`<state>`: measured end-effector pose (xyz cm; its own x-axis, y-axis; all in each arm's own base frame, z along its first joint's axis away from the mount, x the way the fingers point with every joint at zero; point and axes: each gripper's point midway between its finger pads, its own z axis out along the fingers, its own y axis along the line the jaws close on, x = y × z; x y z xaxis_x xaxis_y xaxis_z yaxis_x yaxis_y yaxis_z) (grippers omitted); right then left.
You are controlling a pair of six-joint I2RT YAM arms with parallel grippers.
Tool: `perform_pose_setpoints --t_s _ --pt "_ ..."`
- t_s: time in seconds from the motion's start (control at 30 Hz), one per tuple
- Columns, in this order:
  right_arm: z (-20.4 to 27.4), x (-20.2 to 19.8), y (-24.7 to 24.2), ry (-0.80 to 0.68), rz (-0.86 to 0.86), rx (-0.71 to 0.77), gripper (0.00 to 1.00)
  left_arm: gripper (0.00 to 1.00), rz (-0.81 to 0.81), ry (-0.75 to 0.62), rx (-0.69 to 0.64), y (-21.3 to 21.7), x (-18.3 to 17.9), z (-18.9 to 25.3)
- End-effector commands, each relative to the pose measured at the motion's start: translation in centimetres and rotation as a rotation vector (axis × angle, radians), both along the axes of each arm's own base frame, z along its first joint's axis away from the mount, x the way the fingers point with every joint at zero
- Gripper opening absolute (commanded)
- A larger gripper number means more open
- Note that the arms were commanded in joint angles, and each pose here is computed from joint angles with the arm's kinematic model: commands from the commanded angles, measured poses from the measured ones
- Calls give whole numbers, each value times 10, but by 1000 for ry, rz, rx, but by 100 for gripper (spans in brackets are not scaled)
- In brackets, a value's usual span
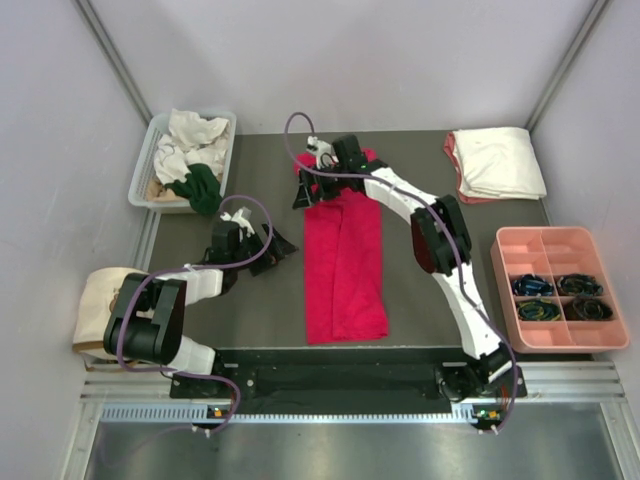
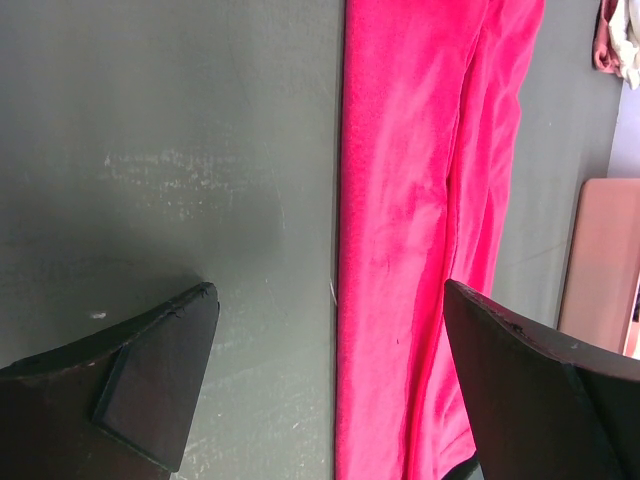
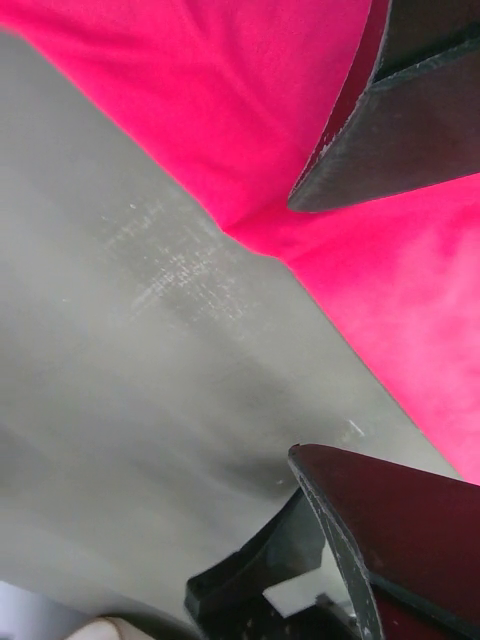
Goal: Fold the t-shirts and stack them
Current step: Grab the bottom of the folded rectangular tshirt with both arms
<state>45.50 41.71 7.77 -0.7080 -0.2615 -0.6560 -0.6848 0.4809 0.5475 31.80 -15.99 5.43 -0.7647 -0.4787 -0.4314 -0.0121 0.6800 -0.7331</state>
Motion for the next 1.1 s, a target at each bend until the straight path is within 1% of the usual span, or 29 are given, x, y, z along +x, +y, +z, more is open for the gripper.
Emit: perform_pose_setpoints --t_s 0.0,0.07,0.1,0.17,0.2,0.23,0.27,0.33,0.37,0.4,0.43,0.47,0.5,0.53,0.57,0.63,0.67,0.73,0.77,0.83,0.87,0.93,0.97,1.03,1.07 --pt "139 29 -22 -303 -112 87 99 99 -2 39 16 2 -3 -12" --pt "149 40 -39 -341 -179 77 99 99 -4 31 19 1 1 -10" --pt "170 46 -56 -376 -221 89 99 99 -2 21 18 1 6 -7" --pt "166 60 -79 -381 -306 51 99 99 3 -16 17 -1 21 6" --pt "166 73 -100 -378 -365 34 99 99 9 -18 25 -1 28 5" --pt "159 81 -113 -363 -413 4 99 99 18 -30 27 -1 36 9" --pt "154 87 -124 -351 -438 -4 99 99 23 -72 23 -3 53 24" --pt "135 104 -152 -322 -516 -50 99 99 32 -79 12 -6 72 27" --pt "127 109 -160 -302 -546 -61 99 99 32 -98 2 -10 91 34" --pt "123 114 -166 -291 -569 -68 99 99 26 -110 -11 -14 101 39" --pt "107 124 -180 -265 -610 -94 99 99 22 -117 -16 -17 110 41" --pt "97 128 -187 -227 -642 -105 99 99 17 -130 -22 -21 129 46" --pt "97 135 -192 -222 -671 -104 99 99 11 -131 -26 -23 136 47" --pt "80 142 -203 -193 -705 -123 99 99 6 -130 -29 -25 143 48" --pt "75 145 -207 -165 -736 -116 99 99 4 -143 -31 -27 157 51" --pt "65 154 -219 -133 -776 -104 99 99 3 -149 -28 -28 168 51" --pt "51 157 -221 -93 -793 -96 99 99 0 -158 -28 -30 178 52" --pt "45 162 -219 -55 -785 -60 99 99 -1 -153 -19 -30 187 47" --pt "30 165 -223 -9 -797 -53 97 99 -1 -156 -18 -30 195 46" --pt "26 168 -222 16 -792 -25 95 99 -5 -161 -13 -29 203 44" --pt "21 169 -225 32 -801 -16 91 99 0 -155 -6 -28 209 39" --pt "17 169 -224 42 -795 6 87 99 -1 -155 1 -27 215 35" --pt "15 170 -226 53 -801 15 83 99 -1 -153 1 -26 219 33" --pt "12 170 -227 64 -797 29 79 99 -2 -154 -2 -25 224 31" --pt "11 171 -228 71 -800 36 74 99 0 -142 -1 -23 225 25"
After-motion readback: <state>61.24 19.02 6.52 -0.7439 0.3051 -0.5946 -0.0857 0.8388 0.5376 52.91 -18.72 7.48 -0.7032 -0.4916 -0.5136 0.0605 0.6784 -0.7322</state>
